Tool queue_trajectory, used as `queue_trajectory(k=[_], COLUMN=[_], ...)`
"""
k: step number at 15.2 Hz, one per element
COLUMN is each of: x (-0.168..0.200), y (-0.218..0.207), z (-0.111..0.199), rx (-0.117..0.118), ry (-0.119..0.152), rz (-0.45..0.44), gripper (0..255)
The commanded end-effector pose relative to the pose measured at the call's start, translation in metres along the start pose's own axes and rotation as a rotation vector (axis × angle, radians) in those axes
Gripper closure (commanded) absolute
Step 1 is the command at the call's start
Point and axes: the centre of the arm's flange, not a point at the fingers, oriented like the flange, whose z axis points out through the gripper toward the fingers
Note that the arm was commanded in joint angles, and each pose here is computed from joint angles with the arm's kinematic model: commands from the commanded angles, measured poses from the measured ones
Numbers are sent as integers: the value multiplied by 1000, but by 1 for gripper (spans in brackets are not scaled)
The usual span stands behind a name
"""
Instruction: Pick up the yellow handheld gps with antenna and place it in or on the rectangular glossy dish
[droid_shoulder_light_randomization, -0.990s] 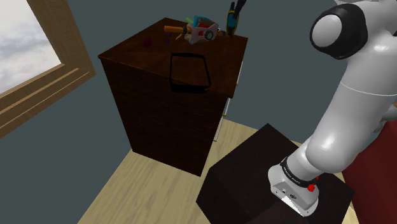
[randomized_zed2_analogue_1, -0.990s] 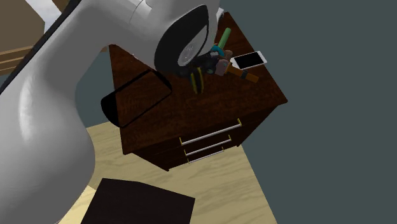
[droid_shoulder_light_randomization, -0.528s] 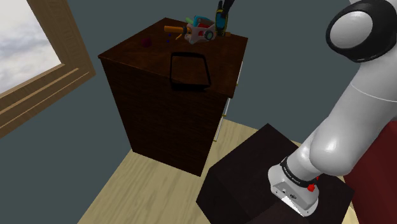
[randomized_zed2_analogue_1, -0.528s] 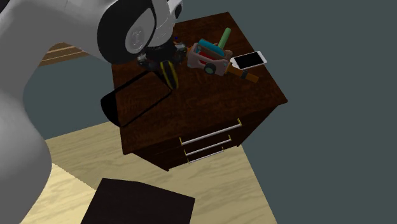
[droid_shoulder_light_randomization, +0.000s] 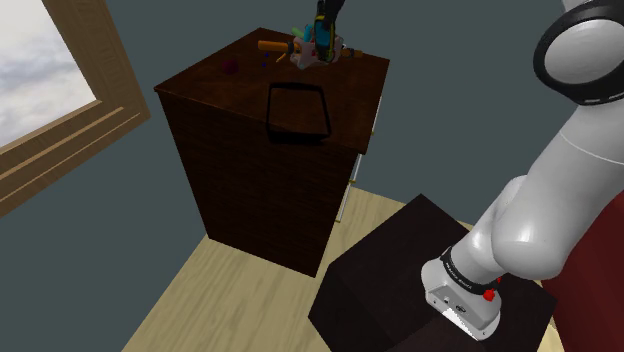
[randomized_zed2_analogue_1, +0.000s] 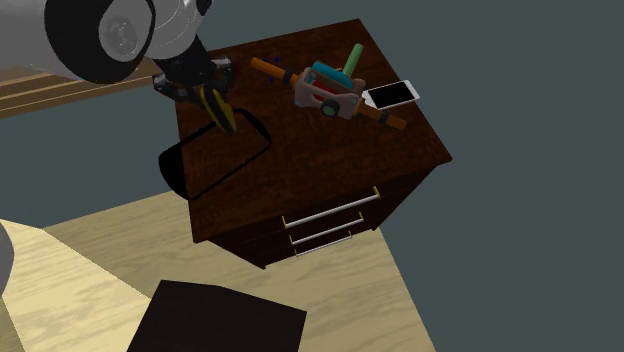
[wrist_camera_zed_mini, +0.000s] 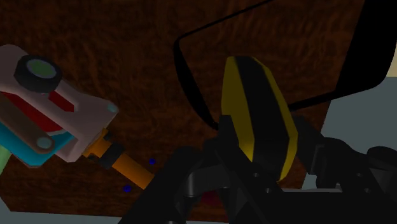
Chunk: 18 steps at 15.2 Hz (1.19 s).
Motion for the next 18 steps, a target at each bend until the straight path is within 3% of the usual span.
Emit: queue_trajectory(k=[1, 5, 18], x=[11, 37, 24], y=[-22, -71, -76], z=[-1, -4, 63], rx=[0, 0, 0], ry=[1, 1, 1], rz=[1, 1, 1], gripper=[255, 255, 255])
